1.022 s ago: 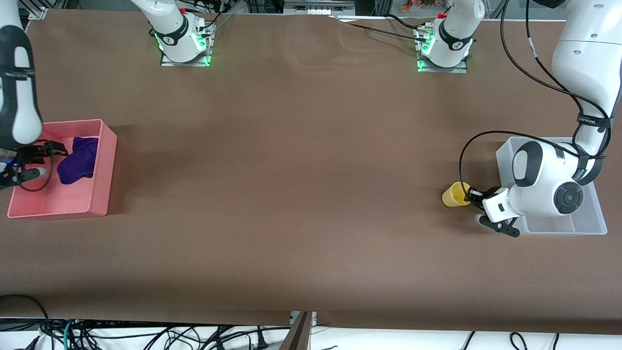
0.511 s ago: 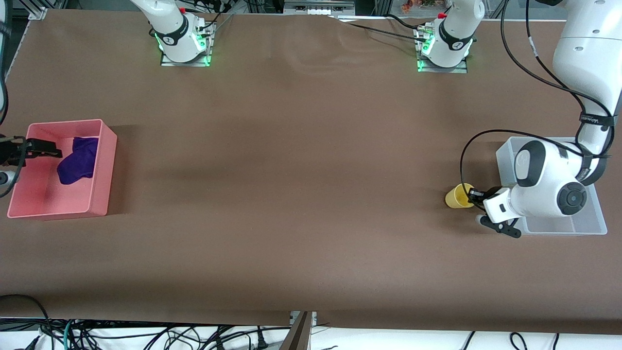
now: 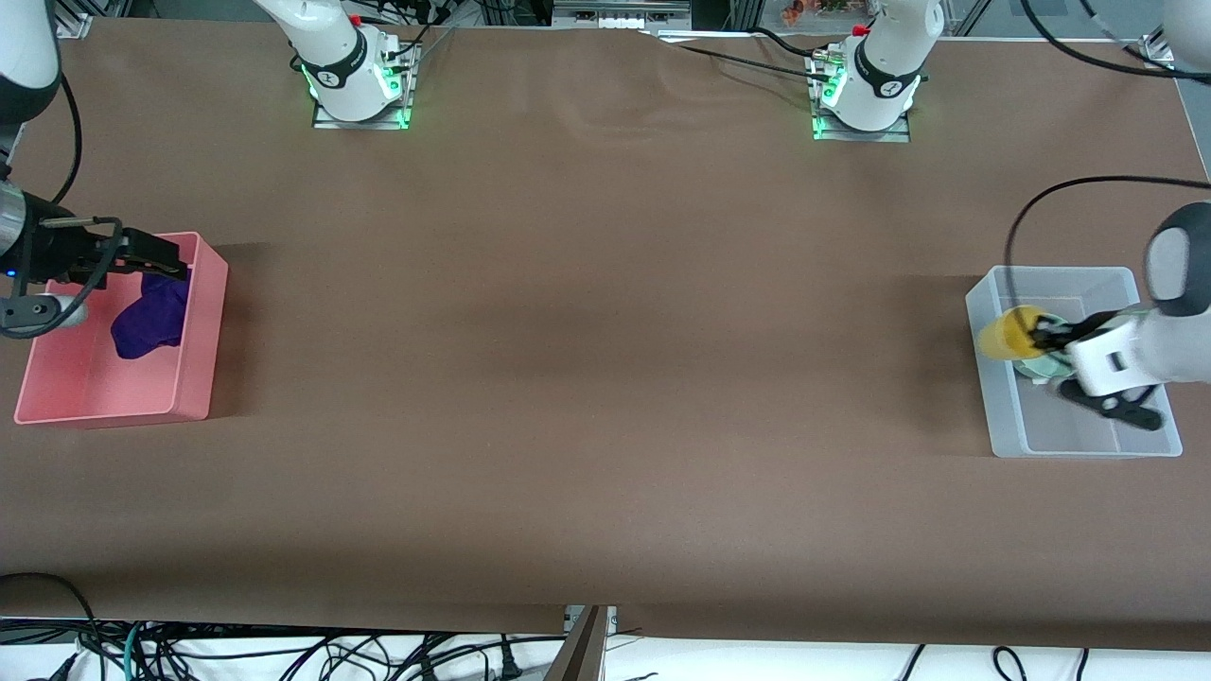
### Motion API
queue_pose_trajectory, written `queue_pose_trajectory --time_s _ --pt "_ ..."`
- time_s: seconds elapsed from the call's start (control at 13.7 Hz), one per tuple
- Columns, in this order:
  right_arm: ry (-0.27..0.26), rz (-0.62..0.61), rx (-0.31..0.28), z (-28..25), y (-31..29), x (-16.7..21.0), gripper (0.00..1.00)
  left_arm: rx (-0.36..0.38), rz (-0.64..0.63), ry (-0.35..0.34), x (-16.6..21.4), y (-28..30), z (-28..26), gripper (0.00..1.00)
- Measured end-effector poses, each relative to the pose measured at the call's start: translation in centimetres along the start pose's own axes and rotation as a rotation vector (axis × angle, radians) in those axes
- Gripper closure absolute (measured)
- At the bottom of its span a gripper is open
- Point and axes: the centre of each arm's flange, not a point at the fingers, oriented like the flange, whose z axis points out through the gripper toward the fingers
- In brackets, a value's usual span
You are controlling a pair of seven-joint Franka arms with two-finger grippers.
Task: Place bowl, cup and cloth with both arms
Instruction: 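Carry the yellow cup into the clear bin and set it on the bowl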
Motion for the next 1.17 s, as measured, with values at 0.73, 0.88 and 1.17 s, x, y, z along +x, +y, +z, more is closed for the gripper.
queue_pose_trajectory --time_s 0.73,0.88,1.17 --pt "0.065 0.038 -0.05 -2.0 2.5 -0.7 0.0 -0.01 0.047 0.098 -5.9 -9.4 12.8 0.96" --pt "0.055 0.043 -0.073 -2.6 2.7 -1.5 0.0 -0.009 0.047 0.102 -5.8 -9.5 13.0 0.89" --pt "0.032 0.087 -0.077 -3.7 2.3 -3.8 0.0 -0.014 0.049 0.092 -6.0 -9.4 12.5 0.51"
